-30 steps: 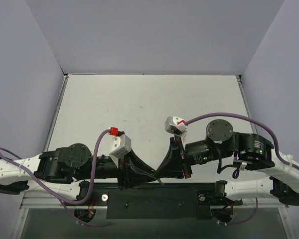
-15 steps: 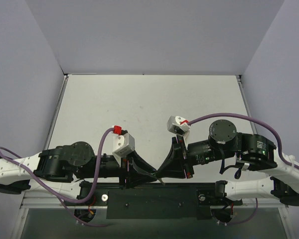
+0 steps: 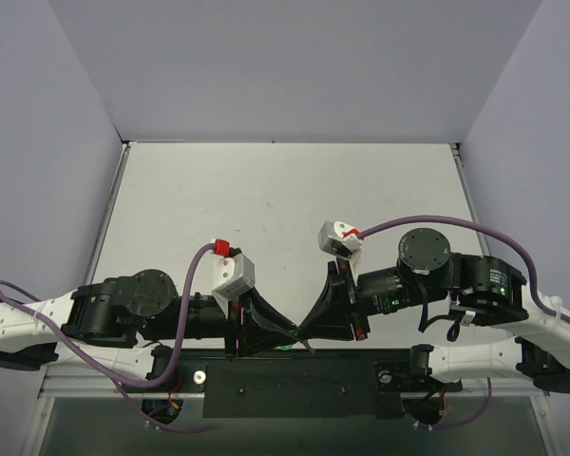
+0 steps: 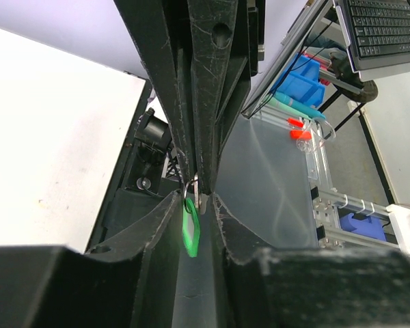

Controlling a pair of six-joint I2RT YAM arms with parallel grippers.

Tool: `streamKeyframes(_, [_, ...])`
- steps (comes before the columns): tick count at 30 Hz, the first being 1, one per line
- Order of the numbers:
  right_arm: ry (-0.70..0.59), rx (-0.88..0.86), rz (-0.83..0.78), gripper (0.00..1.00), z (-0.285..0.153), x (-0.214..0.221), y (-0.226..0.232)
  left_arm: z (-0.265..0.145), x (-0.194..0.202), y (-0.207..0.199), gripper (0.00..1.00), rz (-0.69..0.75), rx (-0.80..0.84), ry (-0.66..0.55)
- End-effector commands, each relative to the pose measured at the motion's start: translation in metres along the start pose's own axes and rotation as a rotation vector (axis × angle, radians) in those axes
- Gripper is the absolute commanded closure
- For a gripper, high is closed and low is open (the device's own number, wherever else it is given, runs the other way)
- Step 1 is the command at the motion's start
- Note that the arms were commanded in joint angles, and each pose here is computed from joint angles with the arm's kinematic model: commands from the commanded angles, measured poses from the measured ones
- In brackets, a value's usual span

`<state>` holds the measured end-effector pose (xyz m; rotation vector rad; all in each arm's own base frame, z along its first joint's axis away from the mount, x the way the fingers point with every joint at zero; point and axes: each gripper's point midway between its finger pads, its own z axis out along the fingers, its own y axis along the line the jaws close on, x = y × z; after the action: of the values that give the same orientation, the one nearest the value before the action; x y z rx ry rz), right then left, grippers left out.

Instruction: Remove the keys from the keyring

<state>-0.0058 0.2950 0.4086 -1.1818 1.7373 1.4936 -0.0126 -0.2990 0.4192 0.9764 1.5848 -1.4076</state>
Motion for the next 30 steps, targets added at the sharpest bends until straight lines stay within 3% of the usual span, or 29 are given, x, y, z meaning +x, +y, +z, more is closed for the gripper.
streamKeyframes(1, [-0.030,-0.046,-0.032,1.00,0.001,-0.010,0.011,-0.011,-0.020,-0.008,0.71,0.003,0.029,-0.049])
streamKeyframes(5, [-0.030,-0.047,-0.032,1.00,0.003,-0.011,0.011,-0.009,-0.016,-0.008,0.80,0.002,0.027,-0.033])
streamKeyframes(9, [-0.031,-0.045,-0.032,1.00,0.003,-0.011,0.010,-0.008,-0.014,-0.008,1.00,0.000,0.024,-0.022])
streamKeyframes(14, [-0.040,-0.034,-0.029,1.00,0.002,-0.012,0.009,-0.005,-0.016,-0.008,1.00,-0.006,0.024,-0.036])
streamKeyframes(16, [-0.048,-0.019,-0.027,0.92,0.002,-0.012,0.006,-0.005,-0.019,-0.006,1.00,-0.017,0.009,-0.052])
streamKeyframes(19, [-0.071,0.008,-0.019,0.68,0.001,-0.014,0.001,-0.003,-0.022,-0.001,1.00,-0.033,-0.026,-0.066])
streamKeyframes(22, [-0.114,0.038,-0.019,0.57,-0.005,-0.018,-0.003,-0.001,-0.026,0.004,1.00,-0.051,-0.059,-0.082])
streamKeyframes(24, [-0.174,0.109,-0.010,0.54,-0.013,-0.024,-0.014,0.000,-0.031,0.007,1.00,-0.067,-0.078,-0.108])
streamKeyframes(27, [-0.368,0.234,0.016,0.54,-0.038,-0.043,-0.034,0.001,-0.041,0.007,1.00,-0.087,-0.087,-0.161])
streamKeyframes(30, [-0.555,0.245,0.076,0.54,-0.066,-0.057,-0.035,0.000,-0.052,0.009,1.00,-0.122,-0.107,-0.210])
